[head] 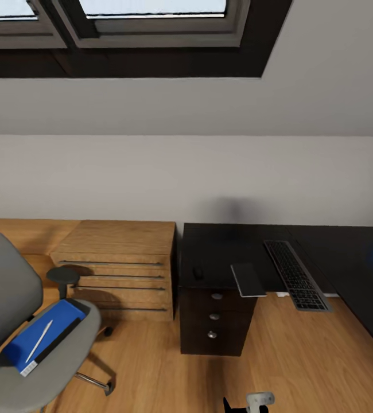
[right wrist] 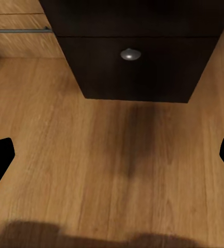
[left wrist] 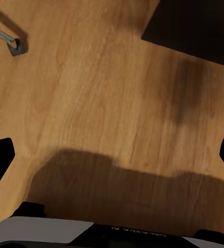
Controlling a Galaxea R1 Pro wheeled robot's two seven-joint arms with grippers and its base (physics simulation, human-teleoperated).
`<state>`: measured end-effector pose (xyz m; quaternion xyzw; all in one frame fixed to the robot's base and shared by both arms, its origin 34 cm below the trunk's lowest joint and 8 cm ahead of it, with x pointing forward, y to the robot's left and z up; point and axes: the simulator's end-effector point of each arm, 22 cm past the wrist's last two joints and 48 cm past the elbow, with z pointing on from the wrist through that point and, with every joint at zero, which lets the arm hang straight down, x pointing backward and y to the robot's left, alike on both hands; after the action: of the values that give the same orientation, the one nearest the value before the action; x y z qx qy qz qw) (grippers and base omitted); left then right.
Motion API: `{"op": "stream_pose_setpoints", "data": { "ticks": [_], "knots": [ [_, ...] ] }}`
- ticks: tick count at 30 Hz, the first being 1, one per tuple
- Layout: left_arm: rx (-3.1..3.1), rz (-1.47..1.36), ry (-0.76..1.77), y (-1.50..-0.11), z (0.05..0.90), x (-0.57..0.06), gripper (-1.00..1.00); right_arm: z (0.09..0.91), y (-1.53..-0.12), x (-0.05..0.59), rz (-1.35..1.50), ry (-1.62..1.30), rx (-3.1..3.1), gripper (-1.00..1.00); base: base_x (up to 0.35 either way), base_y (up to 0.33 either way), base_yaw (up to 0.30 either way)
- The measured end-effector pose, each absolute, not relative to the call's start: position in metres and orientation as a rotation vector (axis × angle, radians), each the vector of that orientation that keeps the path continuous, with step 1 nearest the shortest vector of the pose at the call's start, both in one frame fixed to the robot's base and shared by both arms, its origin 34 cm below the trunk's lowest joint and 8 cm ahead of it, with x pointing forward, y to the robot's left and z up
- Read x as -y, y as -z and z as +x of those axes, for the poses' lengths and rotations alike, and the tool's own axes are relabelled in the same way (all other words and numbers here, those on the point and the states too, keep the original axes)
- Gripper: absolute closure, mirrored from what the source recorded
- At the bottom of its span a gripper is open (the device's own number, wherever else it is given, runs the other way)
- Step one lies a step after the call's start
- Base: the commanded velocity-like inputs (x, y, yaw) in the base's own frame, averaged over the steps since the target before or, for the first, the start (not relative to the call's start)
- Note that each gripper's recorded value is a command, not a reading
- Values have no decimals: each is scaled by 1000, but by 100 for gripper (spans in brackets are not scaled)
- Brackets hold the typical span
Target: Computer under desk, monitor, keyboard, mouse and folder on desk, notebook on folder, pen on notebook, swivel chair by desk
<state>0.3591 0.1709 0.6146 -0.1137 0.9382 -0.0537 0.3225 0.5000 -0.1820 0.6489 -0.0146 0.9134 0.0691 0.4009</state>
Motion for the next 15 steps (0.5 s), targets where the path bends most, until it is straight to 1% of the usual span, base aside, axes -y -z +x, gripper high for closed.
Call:
{"op": "stream_pose_setpoints", "data": {
  "ticks": [6,10,15],
  "knots": [
    [-2468,-297,140,-614,357,-171,-100,500,-649,182,-37,-174,-2310,-100,117,-223,6],
    [-2475,-296,136,-612,354,-172,-100,500,-649,182,-37,-174,-2310,-100,49,-257,2],
    [-2476,-293,138,-612,354,-170,-100,500,-649,182,-36,-174,-2310,-100,10,-103,0]
  ]
}}
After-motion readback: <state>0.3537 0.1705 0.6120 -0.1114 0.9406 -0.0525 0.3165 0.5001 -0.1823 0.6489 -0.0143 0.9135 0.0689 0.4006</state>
